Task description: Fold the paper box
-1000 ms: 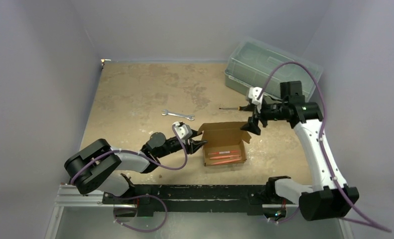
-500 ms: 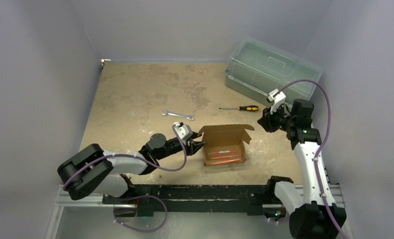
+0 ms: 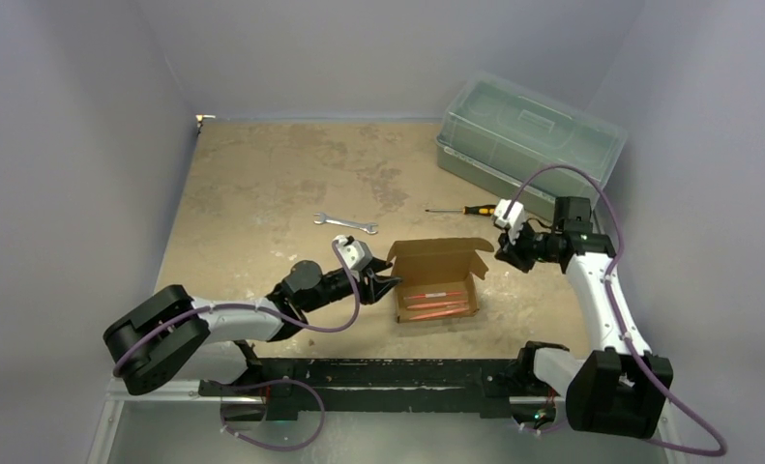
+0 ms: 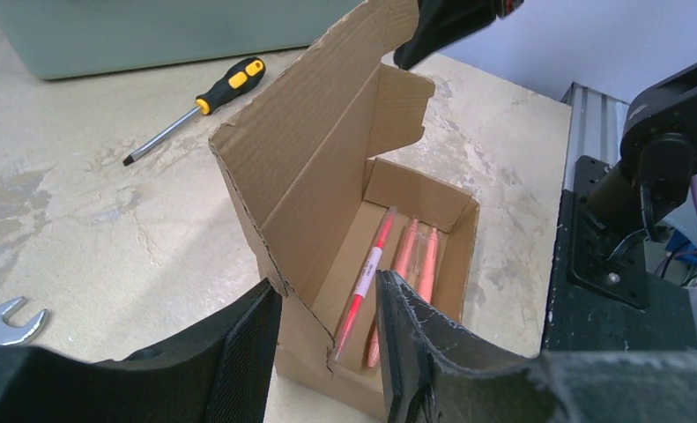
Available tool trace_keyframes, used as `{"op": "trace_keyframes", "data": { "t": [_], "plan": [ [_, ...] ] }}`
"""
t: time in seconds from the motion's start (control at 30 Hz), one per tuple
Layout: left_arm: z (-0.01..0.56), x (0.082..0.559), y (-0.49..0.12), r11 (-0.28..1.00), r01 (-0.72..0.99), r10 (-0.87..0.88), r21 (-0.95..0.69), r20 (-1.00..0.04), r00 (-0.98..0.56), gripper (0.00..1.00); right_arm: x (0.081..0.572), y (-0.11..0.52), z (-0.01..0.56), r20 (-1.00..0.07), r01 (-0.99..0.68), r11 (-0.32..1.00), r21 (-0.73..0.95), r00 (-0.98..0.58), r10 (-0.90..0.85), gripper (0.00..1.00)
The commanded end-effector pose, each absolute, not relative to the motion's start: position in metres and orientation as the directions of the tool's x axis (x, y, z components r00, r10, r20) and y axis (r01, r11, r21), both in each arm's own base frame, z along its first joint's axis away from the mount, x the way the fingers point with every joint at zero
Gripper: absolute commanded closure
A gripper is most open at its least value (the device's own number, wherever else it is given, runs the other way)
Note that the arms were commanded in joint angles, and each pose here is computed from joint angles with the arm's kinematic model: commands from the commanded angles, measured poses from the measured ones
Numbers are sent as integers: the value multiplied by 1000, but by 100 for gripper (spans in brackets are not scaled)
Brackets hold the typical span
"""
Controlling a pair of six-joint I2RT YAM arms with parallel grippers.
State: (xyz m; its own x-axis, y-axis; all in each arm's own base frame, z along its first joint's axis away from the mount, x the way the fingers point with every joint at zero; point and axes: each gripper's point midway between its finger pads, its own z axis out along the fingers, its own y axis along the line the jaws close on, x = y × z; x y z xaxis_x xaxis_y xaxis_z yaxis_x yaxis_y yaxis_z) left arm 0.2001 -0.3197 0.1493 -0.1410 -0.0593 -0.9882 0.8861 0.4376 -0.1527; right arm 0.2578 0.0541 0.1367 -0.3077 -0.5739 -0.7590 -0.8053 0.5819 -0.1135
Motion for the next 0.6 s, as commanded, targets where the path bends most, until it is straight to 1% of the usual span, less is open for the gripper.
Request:
{"op": "trace_keyframes", "data": {
  "t": [0.0,0.17,0.27,0.43,0.5,0.57],
  "plan": [
    [166,197,-322,429,880,-118,-206,-978,-171,58,232,74,131,-773,-930,349,-116,-136,-620,91],
    [162,190,-320,419,874,-138,-246,-969,-207,58,222,87,132,-809,-961,260,-96,-77,-582,90],
    [158,189,-319,418,868,-146,-267,-963,-226,58,212,90,127,-812,-977,203,-69,-63,-581,88],
    [152,185,-319,406,863,-167,-300,-953,-253,58,206,96,119,-830,-986,160,-38,-58,-555,87],
    [149,185,-319,404,862,-166,-304,-952,-258,58,206,98,119,-838,-988,145,-57,-31,-545,84],
    [147,185,-318,408,861,-162,-305,-952,-261,58,209,99,118,-843,-986,146,-84,-8,-538,78]
  ]
}}
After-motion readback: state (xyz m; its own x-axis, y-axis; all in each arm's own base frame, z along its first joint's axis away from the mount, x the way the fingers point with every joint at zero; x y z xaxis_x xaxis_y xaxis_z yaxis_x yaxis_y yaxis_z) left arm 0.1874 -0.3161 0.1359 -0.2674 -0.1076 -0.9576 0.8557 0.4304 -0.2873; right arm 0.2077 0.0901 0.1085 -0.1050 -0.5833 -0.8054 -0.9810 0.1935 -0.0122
